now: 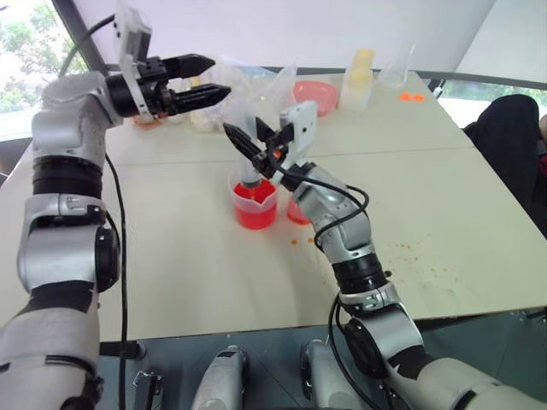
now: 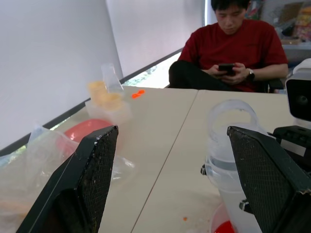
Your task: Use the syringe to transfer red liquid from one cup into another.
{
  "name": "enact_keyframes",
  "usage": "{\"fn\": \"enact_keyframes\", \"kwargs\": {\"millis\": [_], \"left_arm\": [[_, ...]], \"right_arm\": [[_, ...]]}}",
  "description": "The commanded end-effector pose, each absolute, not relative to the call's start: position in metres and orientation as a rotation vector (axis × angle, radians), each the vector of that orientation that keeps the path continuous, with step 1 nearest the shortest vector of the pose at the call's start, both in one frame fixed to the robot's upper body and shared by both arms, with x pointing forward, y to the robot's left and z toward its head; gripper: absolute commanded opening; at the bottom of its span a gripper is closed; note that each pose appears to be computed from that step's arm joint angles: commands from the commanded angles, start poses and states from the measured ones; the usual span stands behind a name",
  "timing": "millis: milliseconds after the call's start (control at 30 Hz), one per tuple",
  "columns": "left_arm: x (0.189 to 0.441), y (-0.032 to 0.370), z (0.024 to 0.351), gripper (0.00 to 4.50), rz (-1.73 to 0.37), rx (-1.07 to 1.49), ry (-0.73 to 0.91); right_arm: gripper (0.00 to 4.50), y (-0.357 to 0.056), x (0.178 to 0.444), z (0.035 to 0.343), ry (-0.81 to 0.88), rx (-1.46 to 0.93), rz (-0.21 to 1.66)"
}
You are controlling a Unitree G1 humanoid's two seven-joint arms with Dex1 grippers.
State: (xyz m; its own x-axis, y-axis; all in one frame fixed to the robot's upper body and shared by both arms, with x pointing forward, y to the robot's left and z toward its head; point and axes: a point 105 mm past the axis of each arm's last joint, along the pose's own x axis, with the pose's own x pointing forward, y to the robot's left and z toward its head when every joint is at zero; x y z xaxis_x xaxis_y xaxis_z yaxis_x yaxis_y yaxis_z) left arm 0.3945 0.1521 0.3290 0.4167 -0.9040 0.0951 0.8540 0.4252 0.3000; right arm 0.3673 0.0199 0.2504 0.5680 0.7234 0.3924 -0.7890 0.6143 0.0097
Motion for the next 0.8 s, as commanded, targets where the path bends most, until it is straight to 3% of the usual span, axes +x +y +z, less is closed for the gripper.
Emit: {"fn": "enact_keyframes", "kwargs": {"millis": [33, 233, 333, 567, 800], "left_arm": [[0.393, 0.146, 0.348, 3.76, -1.116, 0.247, -0.335], [0.402, 0.129, 0.333, 3.76, -1.125, 0.280, -0.322], [0.402, 0.126, 0.335, 2.91, -1.133, 0.277, -0.344], [0.395, 0.124, 0.341, 0.05, -1.177, 0.277, -0.350], [0.398, 0.128, 0.348, 0.05, -1.132, 0.298, -0.365]], "right_arm": [[1.52, 0.029, 0.353, 0.269, -0.443, 0.199, 0.937], [1.52, 0.034, 0.348, 0.268, -0.440, 0.195, 0.955], [1.52, 0.036, 0.347, 0.267, -0.438, 0.195, 0.956], [1.52, 0.040, 0.345, 0.265, -0.433, 0.196, 0.965], [1.52, 0.046, 0.343, 0.254, -0.412, 0.183, 0.981]]}}
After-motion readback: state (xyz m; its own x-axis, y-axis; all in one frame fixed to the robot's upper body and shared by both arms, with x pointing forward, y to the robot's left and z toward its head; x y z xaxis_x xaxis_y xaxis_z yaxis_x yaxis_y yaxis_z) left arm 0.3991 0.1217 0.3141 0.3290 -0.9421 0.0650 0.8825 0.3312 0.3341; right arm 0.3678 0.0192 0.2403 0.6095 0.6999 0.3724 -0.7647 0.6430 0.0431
